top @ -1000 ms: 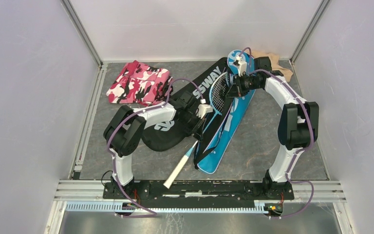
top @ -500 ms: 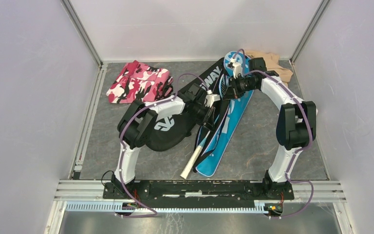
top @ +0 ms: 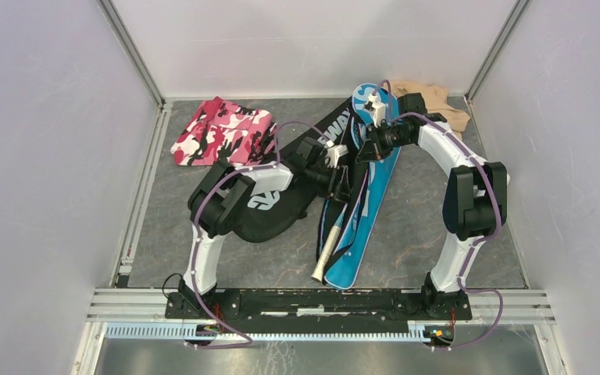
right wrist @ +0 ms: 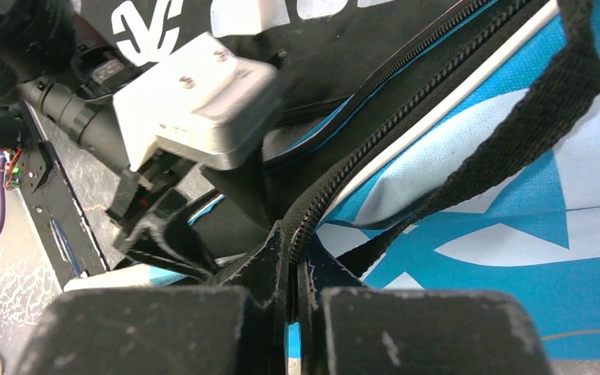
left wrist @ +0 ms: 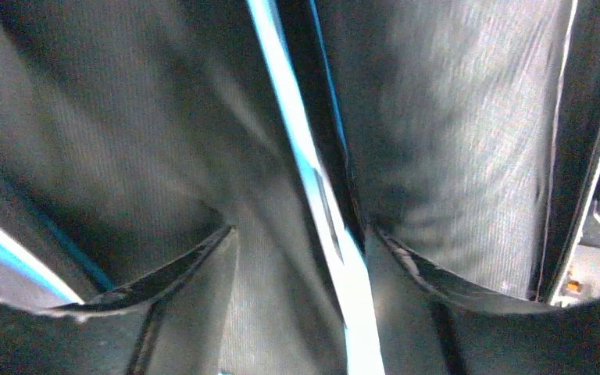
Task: Pack up the badminton gear
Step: Place the racket in the racket bag.
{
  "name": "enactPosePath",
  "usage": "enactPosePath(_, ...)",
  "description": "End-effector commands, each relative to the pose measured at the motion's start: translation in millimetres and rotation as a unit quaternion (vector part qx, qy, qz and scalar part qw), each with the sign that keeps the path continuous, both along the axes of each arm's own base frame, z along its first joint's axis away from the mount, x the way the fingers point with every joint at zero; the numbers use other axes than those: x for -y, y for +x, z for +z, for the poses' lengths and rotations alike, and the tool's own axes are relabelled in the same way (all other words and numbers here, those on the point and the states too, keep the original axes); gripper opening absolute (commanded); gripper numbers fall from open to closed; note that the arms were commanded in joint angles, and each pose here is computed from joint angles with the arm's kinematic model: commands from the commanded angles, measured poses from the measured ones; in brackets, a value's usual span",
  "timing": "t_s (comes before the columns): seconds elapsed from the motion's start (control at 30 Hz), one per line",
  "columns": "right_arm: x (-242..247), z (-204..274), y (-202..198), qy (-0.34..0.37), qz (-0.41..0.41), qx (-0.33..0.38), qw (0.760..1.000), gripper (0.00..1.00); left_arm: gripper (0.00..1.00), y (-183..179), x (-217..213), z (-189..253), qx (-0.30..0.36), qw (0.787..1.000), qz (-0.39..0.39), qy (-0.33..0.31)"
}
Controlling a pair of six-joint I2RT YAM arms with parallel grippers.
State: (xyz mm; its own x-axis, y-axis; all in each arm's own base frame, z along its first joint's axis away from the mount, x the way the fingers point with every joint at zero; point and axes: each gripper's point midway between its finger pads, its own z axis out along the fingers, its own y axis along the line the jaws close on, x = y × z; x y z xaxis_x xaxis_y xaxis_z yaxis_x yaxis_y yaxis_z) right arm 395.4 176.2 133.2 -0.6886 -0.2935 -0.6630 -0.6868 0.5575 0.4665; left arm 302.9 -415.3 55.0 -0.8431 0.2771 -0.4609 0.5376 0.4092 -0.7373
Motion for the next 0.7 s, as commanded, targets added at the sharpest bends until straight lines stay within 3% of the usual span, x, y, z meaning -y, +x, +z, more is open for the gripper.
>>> enactPosePath(0.0, -3.0, 37.3, 11.6, 0.030, 0.017, 0.054, 0.998, 0.00, 0.73, -16.6, -11.6, 45.7, 0.066, 0.997, -0.015, -0.047)
enactPosePath(0.13, -1.4, 36.2, 11.5, 0.027, 0.018, 0.053, 0.998, 0.00, 0.81, -51.6, -29.8, 32.6, 0.056, 0.997, -0.046, -0.029)
enactPosePath(0.4, 2.3, 35.3, 13.4, 0.020, 0.010, 0.050, 0.999, 0.00, 0.80, -100.7, -40.8, 11.7, 0.028, 0.995, -0.093, -0.011)
enactPosePath(0.53, 3.4, 37.6, 13.3, 0.017, 0.008, 0.052, 0.998, 0.00, 0.72, -113.1, -41.4, -2.1, 0.005, 0.995, -0.101, -0.004)
enactPosePath(0.67, 3.6, 36.4, 10.2, 0.016, 0.012, 0.050, 0.999, 0.00, 0.56, -119.5, -34.2, 0.1, -0.003, 0.994, -0.107, -0.014)
